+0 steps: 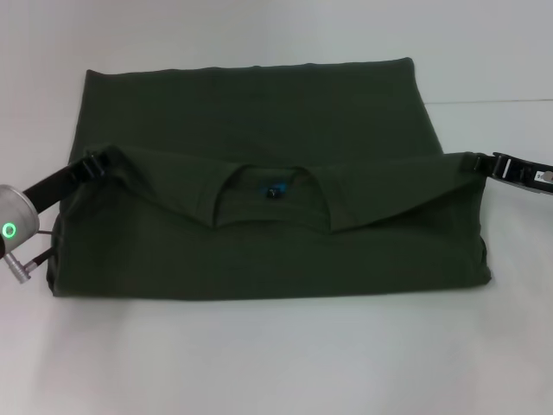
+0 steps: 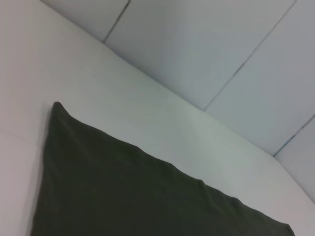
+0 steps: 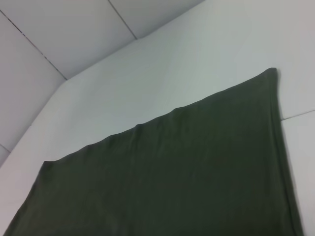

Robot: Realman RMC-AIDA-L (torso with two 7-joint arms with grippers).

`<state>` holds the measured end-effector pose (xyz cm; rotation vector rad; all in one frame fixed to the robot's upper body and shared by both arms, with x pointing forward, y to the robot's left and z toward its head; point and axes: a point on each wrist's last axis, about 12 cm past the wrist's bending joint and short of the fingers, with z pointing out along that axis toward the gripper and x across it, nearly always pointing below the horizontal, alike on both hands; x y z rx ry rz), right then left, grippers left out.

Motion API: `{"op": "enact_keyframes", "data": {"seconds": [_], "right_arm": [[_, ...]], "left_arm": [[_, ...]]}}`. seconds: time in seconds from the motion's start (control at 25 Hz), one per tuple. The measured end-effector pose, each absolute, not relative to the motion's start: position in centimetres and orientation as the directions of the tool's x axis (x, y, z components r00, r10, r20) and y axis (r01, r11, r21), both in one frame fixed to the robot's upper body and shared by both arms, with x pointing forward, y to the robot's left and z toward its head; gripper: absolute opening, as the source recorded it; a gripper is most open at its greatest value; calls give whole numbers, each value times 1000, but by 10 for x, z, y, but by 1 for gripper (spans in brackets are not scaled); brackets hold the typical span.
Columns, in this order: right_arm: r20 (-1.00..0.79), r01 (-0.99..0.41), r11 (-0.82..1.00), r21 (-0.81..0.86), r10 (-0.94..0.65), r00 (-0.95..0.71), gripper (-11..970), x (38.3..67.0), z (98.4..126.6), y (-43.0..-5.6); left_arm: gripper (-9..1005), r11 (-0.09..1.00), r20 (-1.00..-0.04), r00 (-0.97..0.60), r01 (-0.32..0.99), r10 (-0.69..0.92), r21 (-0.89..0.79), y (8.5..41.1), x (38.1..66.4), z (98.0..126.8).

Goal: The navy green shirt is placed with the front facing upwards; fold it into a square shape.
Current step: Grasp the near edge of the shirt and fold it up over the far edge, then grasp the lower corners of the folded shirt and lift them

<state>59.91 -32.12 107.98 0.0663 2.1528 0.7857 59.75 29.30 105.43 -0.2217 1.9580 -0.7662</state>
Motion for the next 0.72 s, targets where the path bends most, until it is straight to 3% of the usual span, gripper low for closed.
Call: {"op": "enact_keyframes", "data": {"seconds": [0.36,0.48,0.72], "right_arm": [[-696,-205,813,544,302,-651,100,600,1079,-323],[-697,-204,813,545,305,-649,239,600,1080,-324],[-697,-192,801,567,342,-630,522,594,1081,-334]], "left_arm": [[156,801,-765,-439,152,-470,-579,296,596,1051],[349,799,-764,-437,147,-476,-582,297,595,1051],[586,808,-769,-439,146,-464,-571,300,593,1050]]}}
